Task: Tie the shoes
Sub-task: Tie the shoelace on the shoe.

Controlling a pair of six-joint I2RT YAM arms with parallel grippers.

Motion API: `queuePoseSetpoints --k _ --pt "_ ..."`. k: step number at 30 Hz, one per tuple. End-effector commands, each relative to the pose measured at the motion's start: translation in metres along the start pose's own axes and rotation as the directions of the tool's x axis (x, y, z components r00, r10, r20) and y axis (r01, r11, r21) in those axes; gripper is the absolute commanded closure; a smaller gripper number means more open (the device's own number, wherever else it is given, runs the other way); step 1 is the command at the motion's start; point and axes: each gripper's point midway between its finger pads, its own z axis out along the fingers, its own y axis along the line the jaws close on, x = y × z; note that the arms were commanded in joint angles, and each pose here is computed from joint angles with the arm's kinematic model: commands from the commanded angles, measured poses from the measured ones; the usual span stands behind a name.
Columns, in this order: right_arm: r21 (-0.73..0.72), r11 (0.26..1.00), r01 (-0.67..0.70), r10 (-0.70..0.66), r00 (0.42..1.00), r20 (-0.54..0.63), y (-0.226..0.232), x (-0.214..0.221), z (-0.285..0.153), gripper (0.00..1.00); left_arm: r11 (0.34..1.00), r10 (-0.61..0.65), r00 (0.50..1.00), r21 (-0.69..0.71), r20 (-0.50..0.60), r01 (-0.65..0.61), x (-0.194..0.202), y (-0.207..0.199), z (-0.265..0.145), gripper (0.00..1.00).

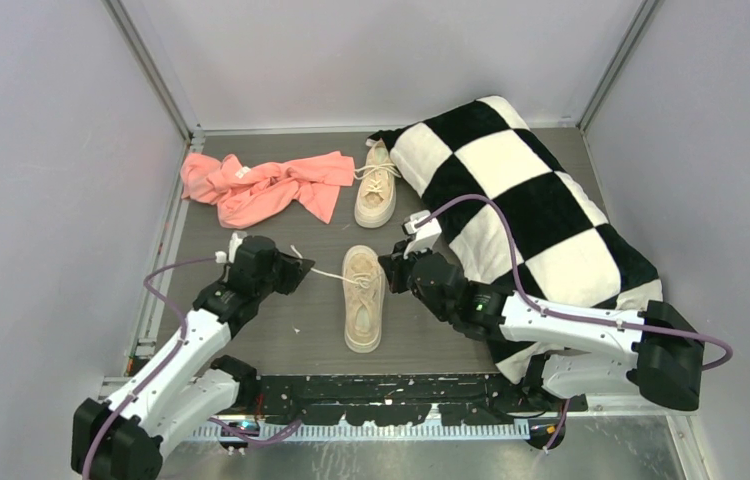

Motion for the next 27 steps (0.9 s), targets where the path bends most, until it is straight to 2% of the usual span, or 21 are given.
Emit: queuePoseSetpoints --k 1,9,16,22,25,27 --pt "0.051 0.998 -0.033 0.033 0.999 0.018 -0.007 -0.019 -0.004 0.99 0.980 0.179 0.984 -0.088 0.001 -0.179 -0.007 0.023 -0.021 0.99" --pt "0.159 0.986 -0.057 0.072 0.993 -0.094 -0.043 0.021 -0.004 0.99 0.932 0.309 0.951 -0.189 -0.026 -0.308 -0.010 0.055 -0.031 0.99" --pt "0.217 0.974 -0.064 0.098 0.984 -0.151 -0.068 0.048 -0.004 0.99 0.903 0.347 0.936 -0.247 -0.067 -0.352 -0.008 0.078 -0.030 0.99" --pt "0.229 0.972 -0.058 0.099 0.980 -0.173 -0.073 0.053 0.000 0.99 0.894 0.370 0.922 -0.227 -0.113 -0.386 0.000 0.078 -0.021 0.99" --pt "0.214 0.974 -0.073 0.108 0.982 -0.154 -0.069 0.040 -0.002 0.99 0.884 0.420 0.898 -0.161 -0.135 -0.438 0.002 0.058 -0.024 0.99" --pt "0.203 0.976 -0.079 0.108 0.985 -0.134 -0.066 0.028 -0.005 1.00 0.870 0.463 0.880 -0.140 -0.102 -0.474 -0.006 0.042 -0.032 0.99"
